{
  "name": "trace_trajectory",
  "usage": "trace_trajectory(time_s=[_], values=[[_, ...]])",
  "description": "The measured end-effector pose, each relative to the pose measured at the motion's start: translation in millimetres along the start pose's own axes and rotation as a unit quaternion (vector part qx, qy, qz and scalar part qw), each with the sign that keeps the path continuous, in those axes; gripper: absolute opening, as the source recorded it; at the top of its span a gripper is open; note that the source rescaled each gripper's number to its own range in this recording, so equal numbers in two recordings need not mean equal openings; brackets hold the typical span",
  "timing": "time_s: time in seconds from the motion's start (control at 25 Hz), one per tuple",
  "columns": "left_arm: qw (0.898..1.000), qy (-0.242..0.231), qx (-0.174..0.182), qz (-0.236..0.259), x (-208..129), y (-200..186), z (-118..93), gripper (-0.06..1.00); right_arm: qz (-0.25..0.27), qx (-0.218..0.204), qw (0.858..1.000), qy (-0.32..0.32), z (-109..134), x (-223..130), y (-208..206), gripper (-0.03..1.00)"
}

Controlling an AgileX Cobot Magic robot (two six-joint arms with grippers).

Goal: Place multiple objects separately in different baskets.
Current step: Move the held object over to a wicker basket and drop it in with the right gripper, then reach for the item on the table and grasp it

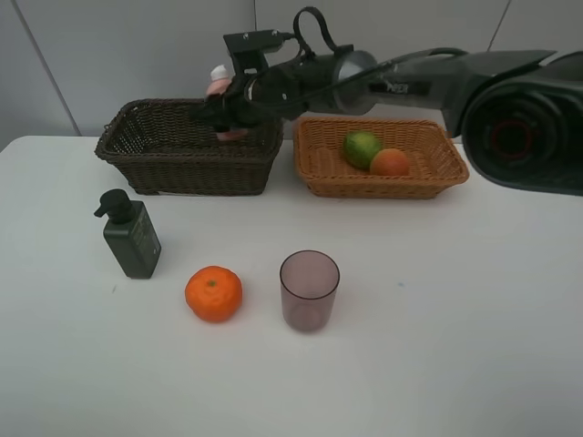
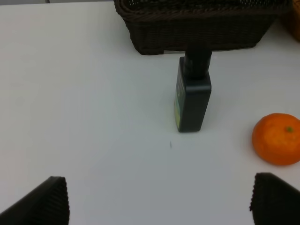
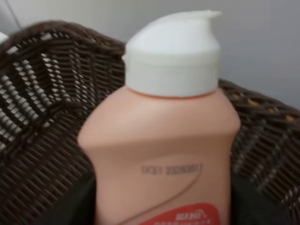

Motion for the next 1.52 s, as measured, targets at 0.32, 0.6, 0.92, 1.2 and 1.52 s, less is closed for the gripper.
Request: trace_trajectory(time_s=[0.32, 0.6, 0.92, 1.2, 1.52], values=[[1.000, 0.000, 0.000, 0.000, 0.0, 0.0, 0.0, 1.00, 0.016, -0.002, 1.000, 0.001, -3.4, -19.9, 11.7, 0.00], [1.000, 0.000, 0.000, 0.000, 0.0, 0.0, 0.0, 1.00, 0.013, -0.006, 1.000, 0.004, -10.6, -19.2, 11.9, 0.39], [1.000, 0.000, 0.000, 0.000, 0.0, 0.0, 0.0, 1.00, 0.026, -0.011, 1.000, 0.005, -13.2, -13.5, 2.5, 0.77], [1.000, 0.000, 0.000, 0.000, 0.0, 0.0, 0.0, 1.00, 0.108, -0.035, 0.993, 0.014, -25.5, 9.1, -57.5, 0.79], [1.000, 0.000, 0.000, 0.000, 0.0, 0.0, 0.0, 1.00, 0.266, -0.036, 0.962, 0.047, -26.5, -29.7, -134.2, 0.79]])
Point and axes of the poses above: a point on each arm's last joint axis where the gripper is mounted, y pointing out along that axis toward the gripper, z along the wrist's bending axis when the last joint is at zero, x = y × z, the point moved 10 cm from there along y, pointing out along that axis toward the gripper, and after that the axes turned 4 degrees about -y, right-handed, at the moved point
